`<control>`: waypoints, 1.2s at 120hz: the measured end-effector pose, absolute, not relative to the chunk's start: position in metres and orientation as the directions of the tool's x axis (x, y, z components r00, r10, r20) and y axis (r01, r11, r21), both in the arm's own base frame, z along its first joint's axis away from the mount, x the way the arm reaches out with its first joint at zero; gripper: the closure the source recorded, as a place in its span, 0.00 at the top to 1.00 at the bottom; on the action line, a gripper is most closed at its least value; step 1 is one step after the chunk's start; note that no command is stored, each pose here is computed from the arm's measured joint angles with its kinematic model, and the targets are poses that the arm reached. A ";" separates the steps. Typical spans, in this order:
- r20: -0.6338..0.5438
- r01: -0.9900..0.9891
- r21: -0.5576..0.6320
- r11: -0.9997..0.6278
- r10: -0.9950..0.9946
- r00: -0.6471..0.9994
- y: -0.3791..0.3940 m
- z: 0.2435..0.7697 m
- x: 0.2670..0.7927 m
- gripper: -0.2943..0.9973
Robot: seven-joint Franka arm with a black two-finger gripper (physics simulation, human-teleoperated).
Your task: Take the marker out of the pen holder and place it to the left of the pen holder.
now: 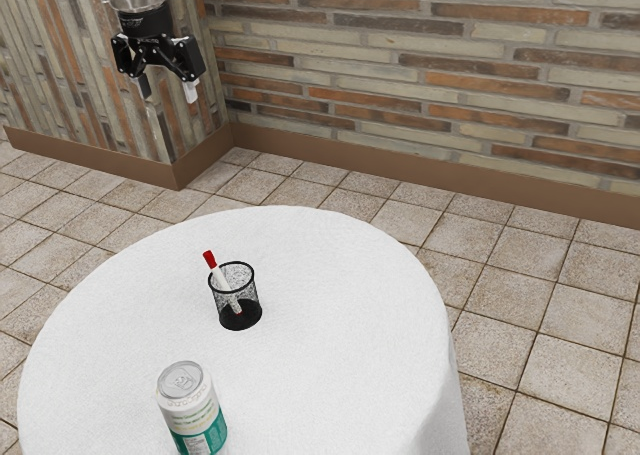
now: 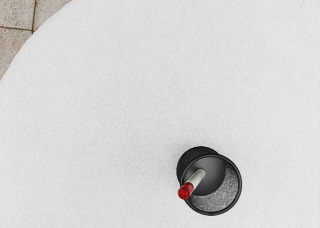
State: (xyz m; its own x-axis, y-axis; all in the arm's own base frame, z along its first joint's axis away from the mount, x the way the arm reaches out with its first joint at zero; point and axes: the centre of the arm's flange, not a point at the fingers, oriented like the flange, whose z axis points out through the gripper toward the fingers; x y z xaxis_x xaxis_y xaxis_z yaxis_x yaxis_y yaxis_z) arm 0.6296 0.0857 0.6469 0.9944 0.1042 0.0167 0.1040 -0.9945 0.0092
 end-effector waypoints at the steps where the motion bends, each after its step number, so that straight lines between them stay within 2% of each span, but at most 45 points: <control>1: 0.017 0.104 0.009 -0.995 0.104 0.994 0.086 0.647 0.630 0.77; 28: 0.017 0.101 0.009 -0.995 0.101 0.995 0.085 0.647 0.630 0.77; 40: 0.056 0.121 0.020 -0.992 0.122 0.991 0.080 0.637 0.645 0.77; 60: 0.075 0.225 -0.069 -0.972 0.220 0.973 0.046 0.545 0.701 0.77; 81: 0.079 0.412 -0.065 -0.909 0.407 0.910 0.041 0.469 0.726 0.77; 107: -0.036 0.682 -0.006 -0.732 0.681 0.731 0.060 0.383 0.706 0.77; 144: -0.075 0.878 0.031 -0.477 0.875 0.478 0.085 0.369 0.667 0.77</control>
